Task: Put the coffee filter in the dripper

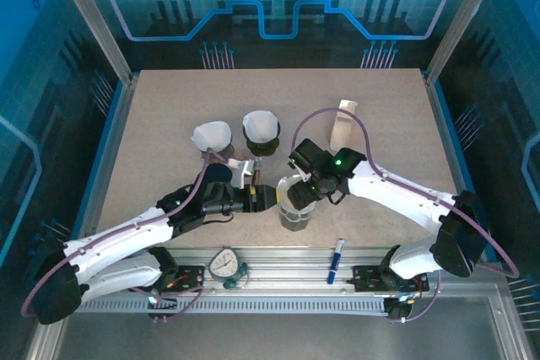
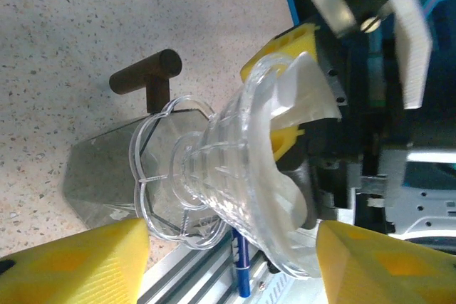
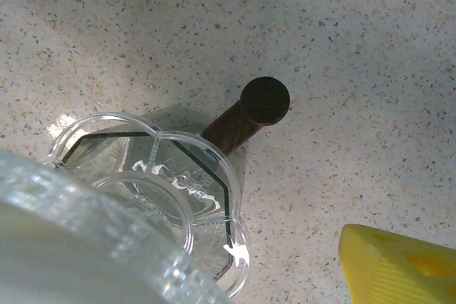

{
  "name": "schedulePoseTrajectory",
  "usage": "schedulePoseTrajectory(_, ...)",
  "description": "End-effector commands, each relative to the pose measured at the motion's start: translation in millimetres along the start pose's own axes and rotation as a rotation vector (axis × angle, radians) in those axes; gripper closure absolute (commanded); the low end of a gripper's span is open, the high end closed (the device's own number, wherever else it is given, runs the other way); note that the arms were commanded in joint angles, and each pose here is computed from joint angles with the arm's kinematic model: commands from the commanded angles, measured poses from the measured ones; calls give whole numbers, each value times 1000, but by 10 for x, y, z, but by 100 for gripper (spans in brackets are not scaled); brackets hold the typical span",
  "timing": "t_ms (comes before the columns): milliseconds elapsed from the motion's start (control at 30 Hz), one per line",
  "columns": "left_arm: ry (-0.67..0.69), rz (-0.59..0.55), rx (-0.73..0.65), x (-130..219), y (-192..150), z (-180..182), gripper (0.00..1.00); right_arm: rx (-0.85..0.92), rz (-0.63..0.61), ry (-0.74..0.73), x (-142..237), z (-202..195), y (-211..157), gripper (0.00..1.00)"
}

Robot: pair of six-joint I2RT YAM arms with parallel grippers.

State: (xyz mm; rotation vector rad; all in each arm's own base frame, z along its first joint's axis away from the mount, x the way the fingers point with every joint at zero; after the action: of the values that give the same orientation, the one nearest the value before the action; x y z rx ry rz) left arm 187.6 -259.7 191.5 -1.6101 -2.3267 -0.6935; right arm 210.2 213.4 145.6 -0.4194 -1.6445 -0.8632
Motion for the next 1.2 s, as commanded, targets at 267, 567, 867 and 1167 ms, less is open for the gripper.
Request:
schedulePoseTrajectory(267,-14,-39,-76,-6,175,-289,30,-2,32,-17,-129,18,-73,22)
schedulePoseTrajectory(567,64,-35,-102,-63,214,-216,43,3,38,-29,-118,15,-67,22)
schedulePoseTrajectory(867,70,-3,-88,-128,151,-144,44,3,41,-30,-111,16,-59,22)
schedulePoseTrajectory(1167,94,3,-79,-133,124,-64,60,2,39,-32,-104,14,-52,22)
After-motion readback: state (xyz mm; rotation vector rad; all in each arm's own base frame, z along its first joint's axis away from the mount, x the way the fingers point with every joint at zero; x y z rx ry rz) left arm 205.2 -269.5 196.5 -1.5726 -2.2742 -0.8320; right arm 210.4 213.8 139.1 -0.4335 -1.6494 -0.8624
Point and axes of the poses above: each hand's point on the last joint's axis, 136 mm out from that joint toward the fingers, its own x axis back along the fingers, its own z axis along the line the jaws close on, y = z × x, the point moved 2 cm from there along x, back along the fingers, and after that the axes turned 13 degrees about x, right-handed, at the moved point
